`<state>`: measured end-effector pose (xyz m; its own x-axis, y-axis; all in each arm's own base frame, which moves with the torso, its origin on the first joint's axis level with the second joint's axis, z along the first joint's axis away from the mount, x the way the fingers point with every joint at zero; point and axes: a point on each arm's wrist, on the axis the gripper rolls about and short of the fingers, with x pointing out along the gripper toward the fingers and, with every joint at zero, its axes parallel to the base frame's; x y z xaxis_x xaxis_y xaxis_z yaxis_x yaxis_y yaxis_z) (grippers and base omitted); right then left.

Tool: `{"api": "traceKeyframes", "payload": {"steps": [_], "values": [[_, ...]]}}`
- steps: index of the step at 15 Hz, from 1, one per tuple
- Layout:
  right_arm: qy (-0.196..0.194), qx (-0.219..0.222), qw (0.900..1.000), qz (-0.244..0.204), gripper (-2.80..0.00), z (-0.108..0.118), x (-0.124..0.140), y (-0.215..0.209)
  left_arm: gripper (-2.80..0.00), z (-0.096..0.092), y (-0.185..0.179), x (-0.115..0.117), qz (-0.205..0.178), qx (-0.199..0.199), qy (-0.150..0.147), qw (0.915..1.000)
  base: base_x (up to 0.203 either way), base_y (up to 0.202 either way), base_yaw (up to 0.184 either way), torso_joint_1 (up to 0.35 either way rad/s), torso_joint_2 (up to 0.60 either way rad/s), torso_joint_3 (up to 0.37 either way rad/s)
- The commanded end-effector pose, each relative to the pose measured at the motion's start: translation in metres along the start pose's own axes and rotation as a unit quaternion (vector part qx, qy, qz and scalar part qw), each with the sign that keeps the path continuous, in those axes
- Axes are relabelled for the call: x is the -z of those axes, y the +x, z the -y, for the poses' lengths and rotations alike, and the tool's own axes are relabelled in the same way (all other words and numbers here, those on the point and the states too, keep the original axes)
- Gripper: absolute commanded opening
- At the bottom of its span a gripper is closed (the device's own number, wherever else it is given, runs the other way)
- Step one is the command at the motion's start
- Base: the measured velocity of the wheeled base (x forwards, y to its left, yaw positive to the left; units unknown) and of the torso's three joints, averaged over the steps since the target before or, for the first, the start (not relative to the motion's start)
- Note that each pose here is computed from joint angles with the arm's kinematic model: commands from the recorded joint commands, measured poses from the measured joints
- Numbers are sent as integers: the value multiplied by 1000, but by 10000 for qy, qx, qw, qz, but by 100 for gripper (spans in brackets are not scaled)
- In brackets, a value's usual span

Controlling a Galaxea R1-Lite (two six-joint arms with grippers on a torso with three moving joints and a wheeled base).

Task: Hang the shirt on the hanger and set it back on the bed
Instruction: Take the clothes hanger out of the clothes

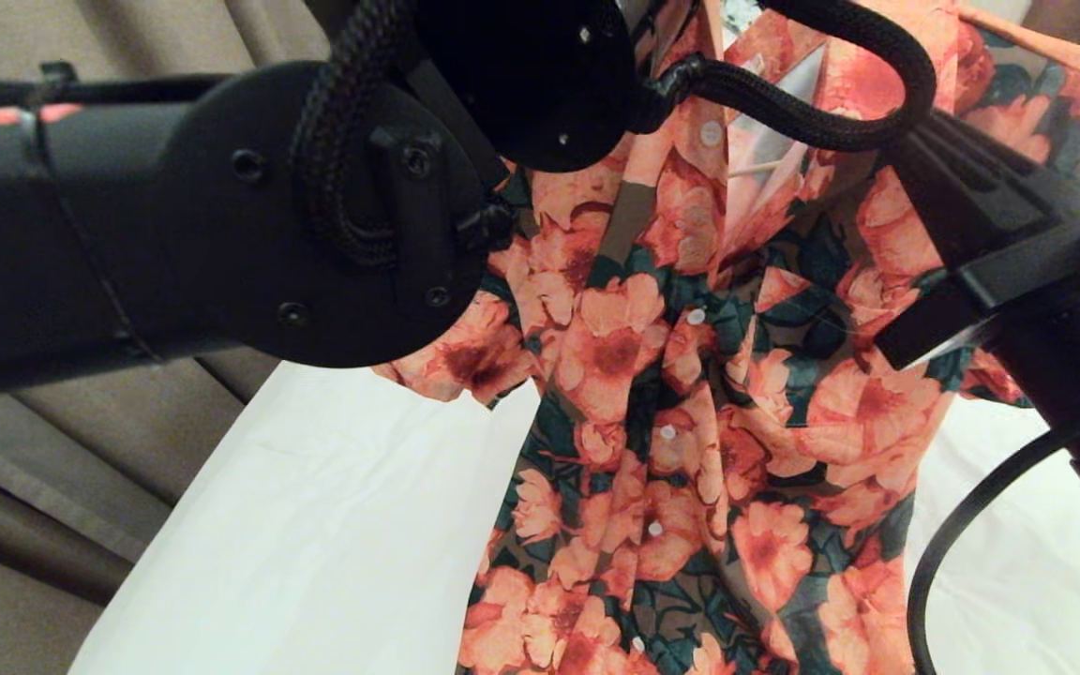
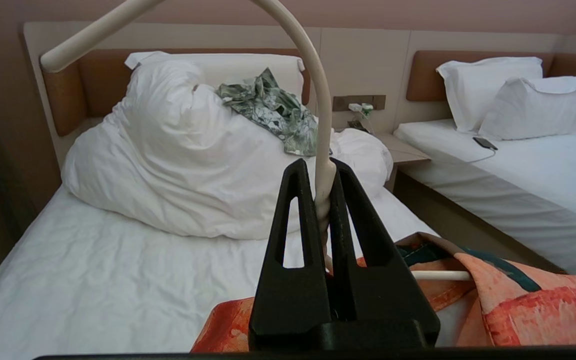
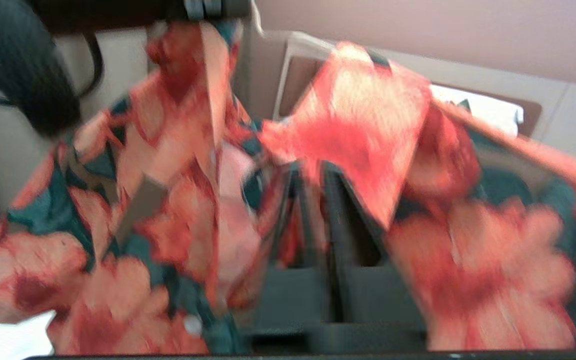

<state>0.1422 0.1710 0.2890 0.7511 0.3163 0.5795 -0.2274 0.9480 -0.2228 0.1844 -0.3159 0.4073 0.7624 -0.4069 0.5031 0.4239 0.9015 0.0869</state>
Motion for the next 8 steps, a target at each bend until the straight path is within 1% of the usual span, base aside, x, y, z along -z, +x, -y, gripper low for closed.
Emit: {"api": "traceKeyframes", "payload": {"steps": [1,8], "values": [[69,69,9998,167,0,-1,-9,13,-280,2,0,1,-10,-1,2,10000,0,0,0,0,0,0],[49,-145,9996,234,0,-21,-3,40,-280,4,0,3,23,-2,-17,10000,0,0,0,0,0,0]]}}
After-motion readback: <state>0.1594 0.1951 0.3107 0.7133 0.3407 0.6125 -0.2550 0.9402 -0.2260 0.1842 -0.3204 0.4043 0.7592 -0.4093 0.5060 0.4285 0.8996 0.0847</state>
